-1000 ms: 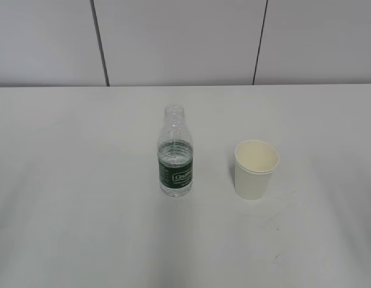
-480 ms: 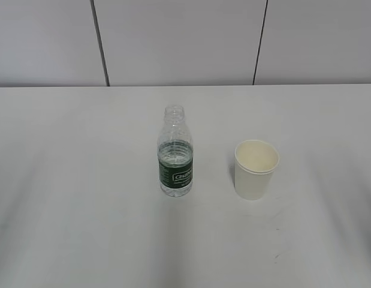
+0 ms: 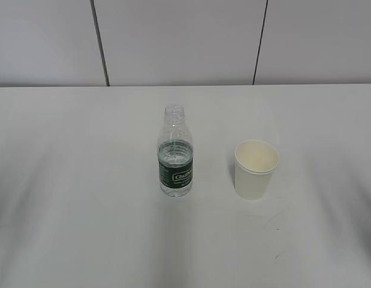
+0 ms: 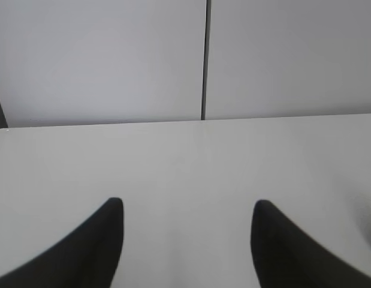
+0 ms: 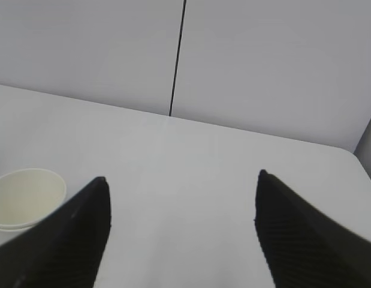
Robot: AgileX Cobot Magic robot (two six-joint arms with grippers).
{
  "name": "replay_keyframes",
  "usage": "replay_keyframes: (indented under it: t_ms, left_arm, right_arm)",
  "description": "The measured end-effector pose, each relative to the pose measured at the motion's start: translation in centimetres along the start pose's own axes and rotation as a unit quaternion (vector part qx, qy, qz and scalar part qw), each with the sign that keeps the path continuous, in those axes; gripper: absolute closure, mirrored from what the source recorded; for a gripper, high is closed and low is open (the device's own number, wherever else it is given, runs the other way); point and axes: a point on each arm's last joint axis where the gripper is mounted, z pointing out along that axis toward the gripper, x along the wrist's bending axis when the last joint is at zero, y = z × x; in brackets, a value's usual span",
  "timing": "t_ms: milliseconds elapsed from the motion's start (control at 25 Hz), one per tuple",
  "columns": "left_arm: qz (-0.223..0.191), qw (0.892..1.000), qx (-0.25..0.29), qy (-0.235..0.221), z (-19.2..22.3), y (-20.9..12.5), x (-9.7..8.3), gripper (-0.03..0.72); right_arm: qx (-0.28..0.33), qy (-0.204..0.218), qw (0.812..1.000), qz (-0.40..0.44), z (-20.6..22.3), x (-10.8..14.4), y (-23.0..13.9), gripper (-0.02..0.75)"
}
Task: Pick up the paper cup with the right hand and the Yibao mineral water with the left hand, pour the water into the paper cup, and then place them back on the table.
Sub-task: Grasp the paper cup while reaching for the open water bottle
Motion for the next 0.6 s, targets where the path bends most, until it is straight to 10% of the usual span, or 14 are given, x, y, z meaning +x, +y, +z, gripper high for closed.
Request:
replay_keyframes:
  t_ms: [600]
  left_arm:
    - [0.019,0.997,0.012,-0.068,5.5,-3.6,-1.1,0.274]
  right_arm:
    - [0.008,0.038,0.999,-0.002,4.4,1.2,-2.9,0.153]
